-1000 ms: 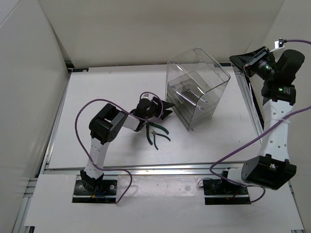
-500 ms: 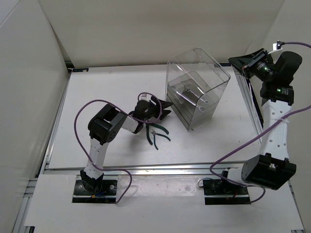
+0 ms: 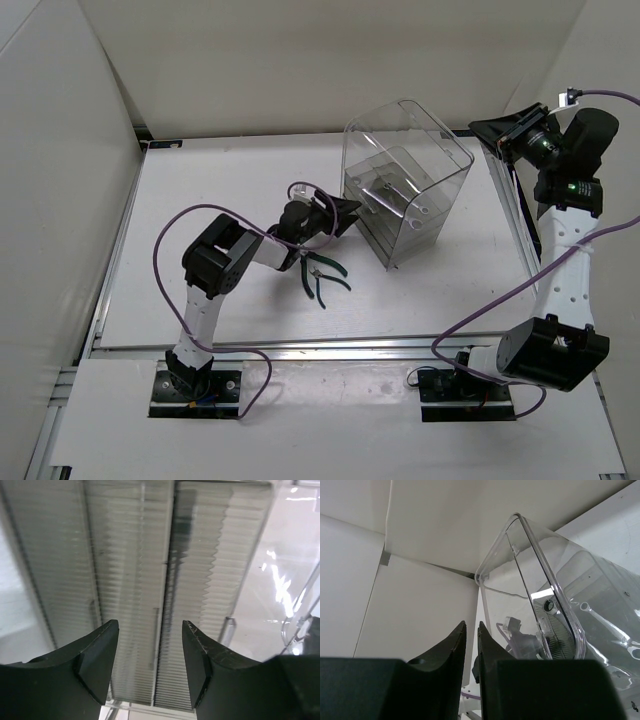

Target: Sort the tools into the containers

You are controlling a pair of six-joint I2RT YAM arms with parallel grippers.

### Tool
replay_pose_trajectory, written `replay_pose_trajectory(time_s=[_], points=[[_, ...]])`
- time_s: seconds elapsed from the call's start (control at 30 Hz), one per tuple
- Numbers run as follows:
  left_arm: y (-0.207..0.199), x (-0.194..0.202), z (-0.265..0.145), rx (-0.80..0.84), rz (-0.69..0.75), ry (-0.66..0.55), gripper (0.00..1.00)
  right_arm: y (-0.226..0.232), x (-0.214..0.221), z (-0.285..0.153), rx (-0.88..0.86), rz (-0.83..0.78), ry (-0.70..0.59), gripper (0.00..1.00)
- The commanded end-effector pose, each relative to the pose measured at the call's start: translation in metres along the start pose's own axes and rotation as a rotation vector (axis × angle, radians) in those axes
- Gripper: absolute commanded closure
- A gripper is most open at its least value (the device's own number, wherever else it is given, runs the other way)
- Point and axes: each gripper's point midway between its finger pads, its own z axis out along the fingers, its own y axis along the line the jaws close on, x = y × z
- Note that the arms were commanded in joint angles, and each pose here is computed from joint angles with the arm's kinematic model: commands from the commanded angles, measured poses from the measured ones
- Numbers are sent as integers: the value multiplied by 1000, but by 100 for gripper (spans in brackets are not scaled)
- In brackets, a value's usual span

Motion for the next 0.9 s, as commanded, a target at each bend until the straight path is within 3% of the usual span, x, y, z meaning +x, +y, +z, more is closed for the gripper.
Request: replay_pose_trajectory(time_s=[0.0, 0.17, 0.43, 0.6, 0.87], points=[[-37, 4, 7, 94, 37, 6, 36, 20, -2, -9, -57, -57, -19, 82], [-34, 11, 18, 97, 30, 21, 46, 18, -1, -6, -58, -48, -10, 82], [-25, 22, 25, 80, 7, 38, 52, 17, 0, -5, -67, -38, -1, 81], [-20, 27, 27, 79, -17, 43, 64, 18, 1, -6, -74, -39, -1, 82], [-16, 26, 32, 76, -30, 35, 65, 17, 3, -5, -81, -24, 7, 81]])
